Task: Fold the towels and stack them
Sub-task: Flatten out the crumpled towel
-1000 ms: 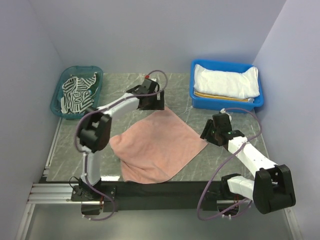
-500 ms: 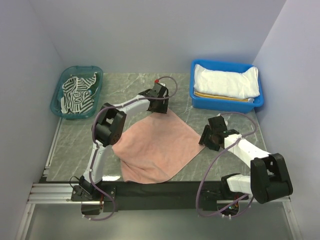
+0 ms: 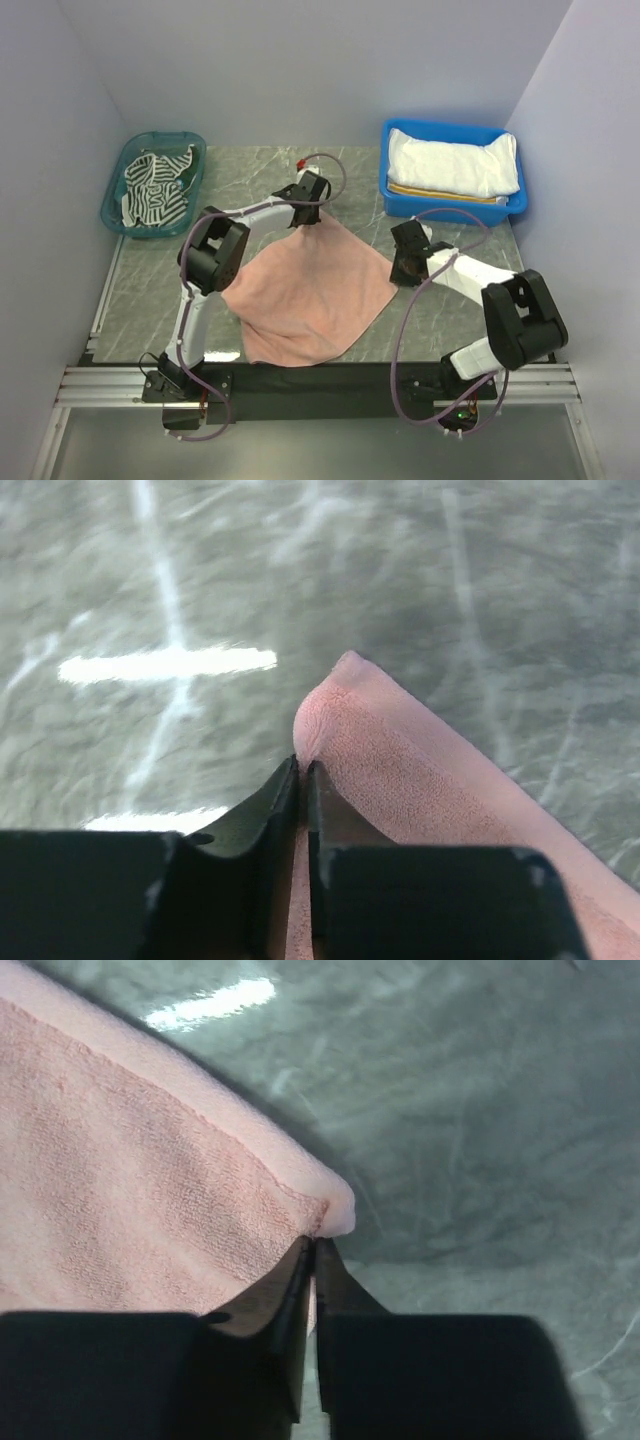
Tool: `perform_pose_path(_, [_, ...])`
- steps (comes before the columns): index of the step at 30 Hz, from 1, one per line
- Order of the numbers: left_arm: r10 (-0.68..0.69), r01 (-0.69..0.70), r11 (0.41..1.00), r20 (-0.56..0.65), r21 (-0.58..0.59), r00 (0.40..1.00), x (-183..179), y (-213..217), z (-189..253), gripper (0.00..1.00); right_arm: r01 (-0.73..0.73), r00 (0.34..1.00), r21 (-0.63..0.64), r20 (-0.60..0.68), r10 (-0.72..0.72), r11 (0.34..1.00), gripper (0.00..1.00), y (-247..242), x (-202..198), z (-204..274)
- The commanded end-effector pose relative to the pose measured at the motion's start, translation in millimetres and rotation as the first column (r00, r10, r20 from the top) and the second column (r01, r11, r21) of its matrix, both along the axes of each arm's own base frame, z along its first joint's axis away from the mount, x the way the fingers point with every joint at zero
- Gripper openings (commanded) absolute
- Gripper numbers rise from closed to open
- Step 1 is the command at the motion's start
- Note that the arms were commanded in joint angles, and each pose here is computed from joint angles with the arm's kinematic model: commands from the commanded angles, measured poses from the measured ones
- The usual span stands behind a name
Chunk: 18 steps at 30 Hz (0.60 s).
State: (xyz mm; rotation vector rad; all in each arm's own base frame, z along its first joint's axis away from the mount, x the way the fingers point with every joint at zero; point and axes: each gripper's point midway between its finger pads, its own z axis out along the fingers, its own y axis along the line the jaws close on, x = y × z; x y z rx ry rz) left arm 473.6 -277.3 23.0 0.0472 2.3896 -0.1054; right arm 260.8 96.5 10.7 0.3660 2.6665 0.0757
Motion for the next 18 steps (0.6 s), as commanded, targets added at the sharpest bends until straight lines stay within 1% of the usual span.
perform_pose_path(1, [0.154, -0.131, 0.982, -0.177, 0.133, 0.972, -41, 70, -49, 0.12, -0.039, 0.999, -0.035, -0.040, 0.038, 0.999, 0.00, 3, 3, -9])
perform_pose_path(2, [0.180, -0.158, 0.979, -0.176, 0.130, 0.968, -42, 79, -48, 0.10, -0.047, 0.999, -0.032, -0.015, 0.047, 0.998, 0.00, 8, 16, -4])
perform_pose_path(3, [0.218, -0.193, 0.971, -0.189, 0.139, 0.958, -48, 98, -53, 0.09, -0.075, 0.997, -0.044, -0.002, 0.075, 0.996, 0.00, 10, 24, -1])
perform_pose_path(4, [0.245, -0.227, 0.967, -0.167, 0.117, 0.955, -45, 105, -41, 0.09, -0.085, 0.996, -0.049, 0.011, 0.086, 0.995, 0.00, 12, 33, 3])
perform_pose_path(5, [0.272, -0.254, 0.960, -0.159, 0.120, 0.949, -45, 115, -38, 0.09, -0.095, 0.995, -0.032, 0.038, 0.096, 0.995, 0.00, 21, 51, 11])
perform_pose_path(6, [0.308, -0.290, 0.949, -0.161, 0.126, 0.938, -47, 131, -37, 0.09, -0.125, 0.990, -0.052, 0.056, 0.128, 0.991, 0.00, 23, 61, 17])
perform_pose_path(7, [0.330, -0.317, 0.942, -0.141, 0.107, 0.933, -43, 137, -25, 0.09, -0.138, 0.984, -0.041, 0.110, 0.142, 0.990, 0.00, 32, 83, 36])
perform_pose_path(8, [0.356, -0.343, 0.933, -0.124, 0.112, 0.926, -41, 146, -19, 0.09, -0.151, 0.982, -0.048, 0.105, 0.155, 0.987, 0.00, 35, 91, 38])
perform_pose_path(10, [0.410, -0.402, 0.911, -0.090, 0.091, 0.908, -32, 163, 1, 0.08, -0.183, 0.970, -0.060, 0.152, 0.191, 0.981, 0.00, 43, 113, 55])
perform_pose_path(11, [0.426, -0.421, 0.904, -0.076, 0.082, 0.901, -28, 169, 8, 0.08, -0.189, 0.957, -0.060, 0.211, 0.198, 0.980, 0.00, 52, 138, 76])
perform_pose_path(12, [0.451, -0.448, 0.892, -0.049, 0.055, 0.891, -16, 177, 22, 0.09, -0.213, 0.944, -0.079, 0.241, 0.226, 0.974, 0.00, 55, 151, 87])
perform_pose_path(13, [0.464, -0.463, 0.886, -0.029, 0.040, 0.885, -9, 182, 34, 0.09, -0.214, 0.918, -0.084, 0.324, 0.230, 0.973, 0.00, 63, 178, 121])
perform_pose_path(14, [0.490, -0.490, 0.872, 0.013, 0.011, 0.872, 8, 190, 54, 0.11, -0.221, 0.913, -0.124, 0.321, 0.250, 0.967, 0.00, 63, 191, 121])
perform_pose_path(15, [0.499, -0.500, 0.866, 0.031, -0.002, 0.866, 16, 194, 63, 0.12, -0.215, 0.903, -0.139, 0.349, 0.251, 0.967, 0.00, 65, 204, 134])
perform_pose_path(16, [0.509, -0.509, 0.861, 0.039, -0.006, 0.860, 24, 198, 68, 0.13, -0.207, 0.870, -0.142, 0.426, 0.248, 0.968, 0.00, 72, 227, 169])
perform_pose_path(17, [0.525, -0.525, 0.851, 0.058, -0.018, 0.849, 35, 207, 77, 0.16, -0.193, 0.867, -0.167, 0.433, 0.248, 0.967, 0.00, 72, 241, 168])
perform_pose_path(18, [0.530, -0.527, 0.848, 0.105, -0.059, 0.841, 54, 207, 102, 0.18, -0.189, 0.853, -0.187, 0.456, 0.255, 0.964, 0.00, 72, 253, 176])
